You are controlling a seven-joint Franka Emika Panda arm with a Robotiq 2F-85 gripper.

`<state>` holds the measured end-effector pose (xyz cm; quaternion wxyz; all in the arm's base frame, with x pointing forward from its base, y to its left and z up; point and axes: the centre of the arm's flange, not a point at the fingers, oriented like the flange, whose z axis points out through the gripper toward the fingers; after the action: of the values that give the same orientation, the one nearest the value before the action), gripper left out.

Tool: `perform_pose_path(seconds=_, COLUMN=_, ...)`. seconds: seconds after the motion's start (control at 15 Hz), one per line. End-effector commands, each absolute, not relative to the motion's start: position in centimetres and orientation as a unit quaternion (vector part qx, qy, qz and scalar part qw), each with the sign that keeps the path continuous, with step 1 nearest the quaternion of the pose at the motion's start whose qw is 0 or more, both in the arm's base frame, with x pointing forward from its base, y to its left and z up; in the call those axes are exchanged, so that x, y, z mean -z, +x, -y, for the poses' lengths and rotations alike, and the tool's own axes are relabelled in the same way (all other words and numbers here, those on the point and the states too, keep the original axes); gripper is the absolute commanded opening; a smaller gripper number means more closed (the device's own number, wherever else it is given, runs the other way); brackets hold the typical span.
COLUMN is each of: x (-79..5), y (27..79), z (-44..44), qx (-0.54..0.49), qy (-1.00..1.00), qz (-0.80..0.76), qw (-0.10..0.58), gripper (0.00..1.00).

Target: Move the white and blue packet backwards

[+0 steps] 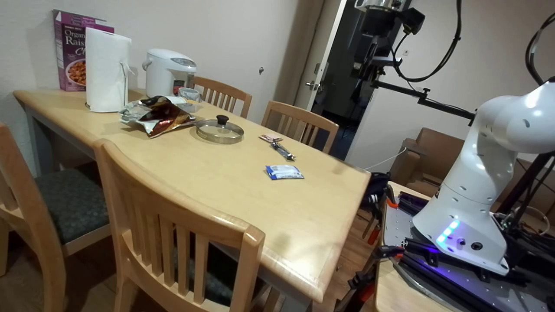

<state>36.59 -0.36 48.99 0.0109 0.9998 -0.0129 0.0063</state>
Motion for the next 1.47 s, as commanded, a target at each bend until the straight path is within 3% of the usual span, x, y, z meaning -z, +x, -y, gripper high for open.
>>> perform_pose_path(seconds=0.0, x=-49.0, y=36.6, z=0.4, qx=-0.006, qy=1.000, qz=0.013, qw=0.011, gripper=1.00)
perform_pose_path(seconds=1.4, x=-45.9, y=39.6, z=1.8, qx=0.007, qy=0.999, qz=-0.036, qw=-0.006, gripper=1.00)
